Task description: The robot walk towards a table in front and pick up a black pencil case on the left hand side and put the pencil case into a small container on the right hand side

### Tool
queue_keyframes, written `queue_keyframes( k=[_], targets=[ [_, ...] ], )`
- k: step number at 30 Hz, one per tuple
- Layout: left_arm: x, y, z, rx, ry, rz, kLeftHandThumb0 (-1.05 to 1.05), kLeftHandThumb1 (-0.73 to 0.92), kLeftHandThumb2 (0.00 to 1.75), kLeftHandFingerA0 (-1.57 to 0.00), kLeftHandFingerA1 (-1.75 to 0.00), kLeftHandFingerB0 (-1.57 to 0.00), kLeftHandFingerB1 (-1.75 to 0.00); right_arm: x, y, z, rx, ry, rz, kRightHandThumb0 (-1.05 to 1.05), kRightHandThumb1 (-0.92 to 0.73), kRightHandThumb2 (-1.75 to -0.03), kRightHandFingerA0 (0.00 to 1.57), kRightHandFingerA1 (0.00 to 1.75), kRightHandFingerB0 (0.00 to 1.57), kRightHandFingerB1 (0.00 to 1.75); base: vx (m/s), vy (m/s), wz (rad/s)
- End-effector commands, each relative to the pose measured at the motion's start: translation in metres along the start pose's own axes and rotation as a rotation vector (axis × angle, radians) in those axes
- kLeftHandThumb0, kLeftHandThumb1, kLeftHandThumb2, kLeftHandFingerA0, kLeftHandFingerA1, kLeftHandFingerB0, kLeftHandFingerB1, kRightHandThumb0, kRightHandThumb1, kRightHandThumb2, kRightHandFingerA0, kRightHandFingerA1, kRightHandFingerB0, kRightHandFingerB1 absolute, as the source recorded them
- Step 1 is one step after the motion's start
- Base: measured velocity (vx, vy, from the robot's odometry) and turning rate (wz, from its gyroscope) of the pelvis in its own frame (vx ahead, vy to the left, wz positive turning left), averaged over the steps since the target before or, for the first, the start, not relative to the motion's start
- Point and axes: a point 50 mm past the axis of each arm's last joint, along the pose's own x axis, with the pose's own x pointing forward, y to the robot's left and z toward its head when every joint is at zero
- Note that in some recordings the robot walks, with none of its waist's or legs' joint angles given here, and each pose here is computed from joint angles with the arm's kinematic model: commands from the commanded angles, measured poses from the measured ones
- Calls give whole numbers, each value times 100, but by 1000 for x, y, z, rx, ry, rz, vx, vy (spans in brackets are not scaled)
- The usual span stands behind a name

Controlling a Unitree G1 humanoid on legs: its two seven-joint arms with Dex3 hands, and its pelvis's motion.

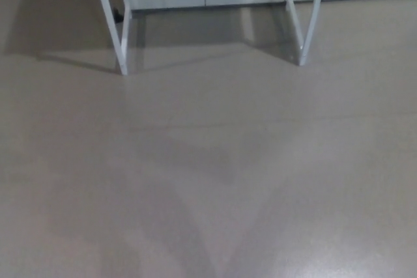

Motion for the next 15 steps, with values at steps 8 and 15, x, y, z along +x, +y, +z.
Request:
queue_keyframes(
  k=[8, 15],
  targets=[
    [-2, 9, 6, 58, 1, 2, -10, 31, 80, -29, -56, -19, -49, -1, -2, 2, -7, -18, 0, -10, -32, -83, 35, 61, 26, 56, 190, 124, 1],
    [-2, 9, 6, 76, 1, 12, -13, 48, 54, -42, -40, -32, -32, -1, -1, 2, -25, -15, -5, -20, -47, -58, 47, 54, 35, 44, 225, -132, 8]
  ],
)
